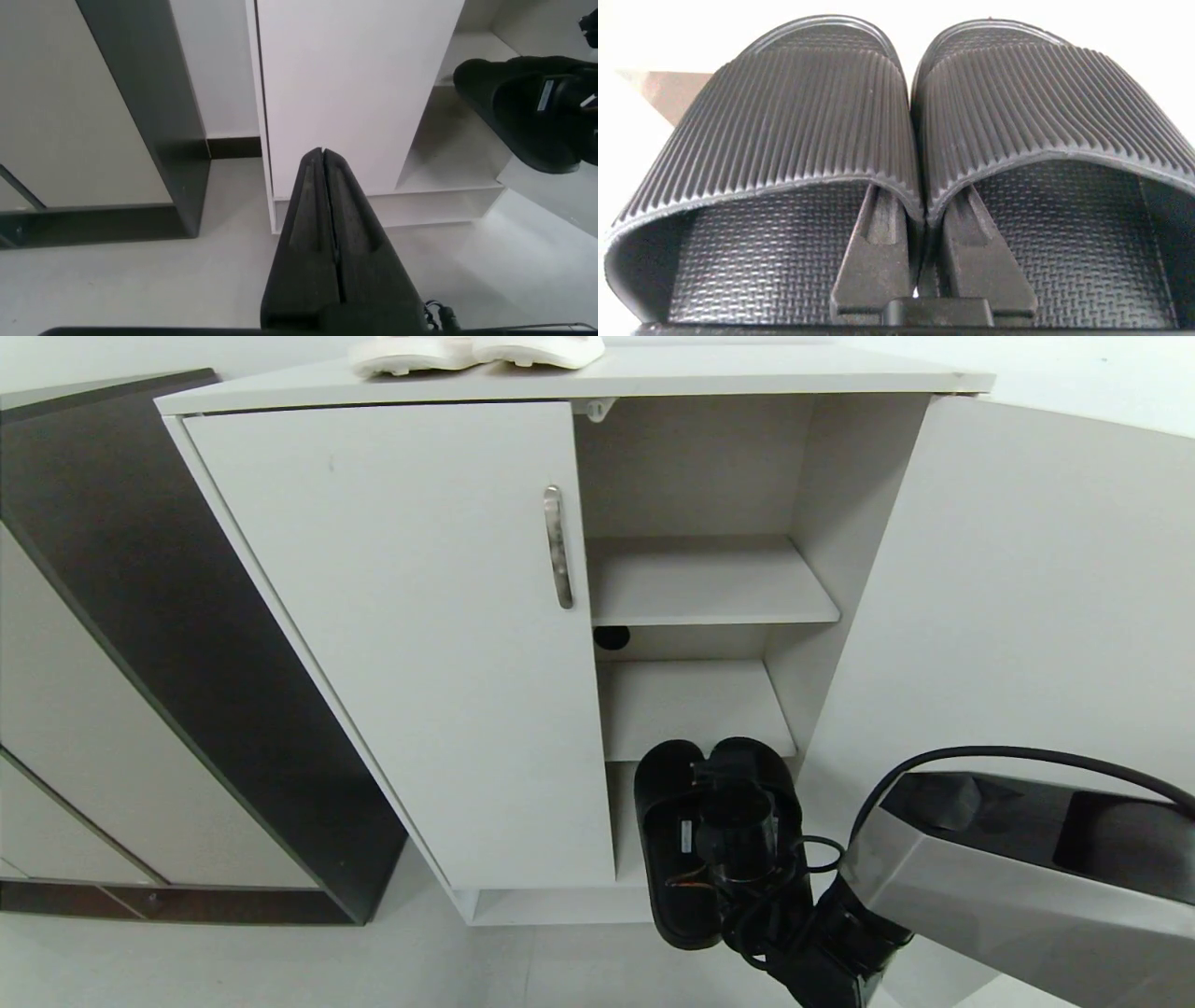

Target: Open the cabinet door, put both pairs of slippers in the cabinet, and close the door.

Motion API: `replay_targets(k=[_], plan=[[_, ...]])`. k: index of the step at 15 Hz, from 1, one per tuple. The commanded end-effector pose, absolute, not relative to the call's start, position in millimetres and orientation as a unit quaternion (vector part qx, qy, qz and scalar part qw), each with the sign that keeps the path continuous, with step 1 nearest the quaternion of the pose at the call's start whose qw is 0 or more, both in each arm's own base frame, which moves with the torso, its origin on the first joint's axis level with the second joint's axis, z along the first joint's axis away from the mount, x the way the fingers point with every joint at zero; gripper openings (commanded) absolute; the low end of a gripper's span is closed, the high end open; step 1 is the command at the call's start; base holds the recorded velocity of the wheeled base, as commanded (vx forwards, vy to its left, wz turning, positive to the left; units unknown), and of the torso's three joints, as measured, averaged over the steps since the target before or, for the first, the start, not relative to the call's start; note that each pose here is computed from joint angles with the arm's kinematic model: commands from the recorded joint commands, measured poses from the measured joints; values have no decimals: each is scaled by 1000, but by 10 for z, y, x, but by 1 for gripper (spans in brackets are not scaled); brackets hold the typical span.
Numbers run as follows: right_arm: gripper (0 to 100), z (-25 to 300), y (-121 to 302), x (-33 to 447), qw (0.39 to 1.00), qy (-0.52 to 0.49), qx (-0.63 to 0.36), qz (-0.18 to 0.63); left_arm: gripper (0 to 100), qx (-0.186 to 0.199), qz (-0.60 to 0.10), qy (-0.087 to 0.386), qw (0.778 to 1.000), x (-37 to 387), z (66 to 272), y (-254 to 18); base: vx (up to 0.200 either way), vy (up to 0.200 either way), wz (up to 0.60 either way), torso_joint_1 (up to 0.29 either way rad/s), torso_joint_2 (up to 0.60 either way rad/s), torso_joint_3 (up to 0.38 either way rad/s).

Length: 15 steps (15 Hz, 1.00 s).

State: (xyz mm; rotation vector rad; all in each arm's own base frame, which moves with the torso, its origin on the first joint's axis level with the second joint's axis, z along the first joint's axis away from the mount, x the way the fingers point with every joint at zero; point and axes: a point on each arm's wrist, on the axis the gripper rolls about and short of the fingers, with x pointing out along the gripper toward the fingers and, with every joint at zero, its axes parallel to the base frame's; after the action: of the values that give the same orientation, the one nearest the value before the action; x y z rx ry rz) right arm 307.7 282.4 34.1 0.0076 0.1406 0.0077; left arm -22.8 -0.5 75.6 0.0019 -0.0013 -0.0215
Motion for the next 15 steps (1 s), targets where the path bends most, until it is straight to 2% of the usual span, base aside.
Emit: replay_targets(k=[1,12,15], plan=[[0,322,2817,3073,997,72,2,4,0,1,-11,0,1000,-227,757,-5,0,0,0,0,0,0],[0,345,2821,3076,998,64,8,5,0,1,-12,0,1000,-227,757,-5,200,0,0,2,3,2],[0,342,2824,3091,998,64,10,18,0,1,-12,0,1000,-227,757,-5,0,0,0,0,0,0]])
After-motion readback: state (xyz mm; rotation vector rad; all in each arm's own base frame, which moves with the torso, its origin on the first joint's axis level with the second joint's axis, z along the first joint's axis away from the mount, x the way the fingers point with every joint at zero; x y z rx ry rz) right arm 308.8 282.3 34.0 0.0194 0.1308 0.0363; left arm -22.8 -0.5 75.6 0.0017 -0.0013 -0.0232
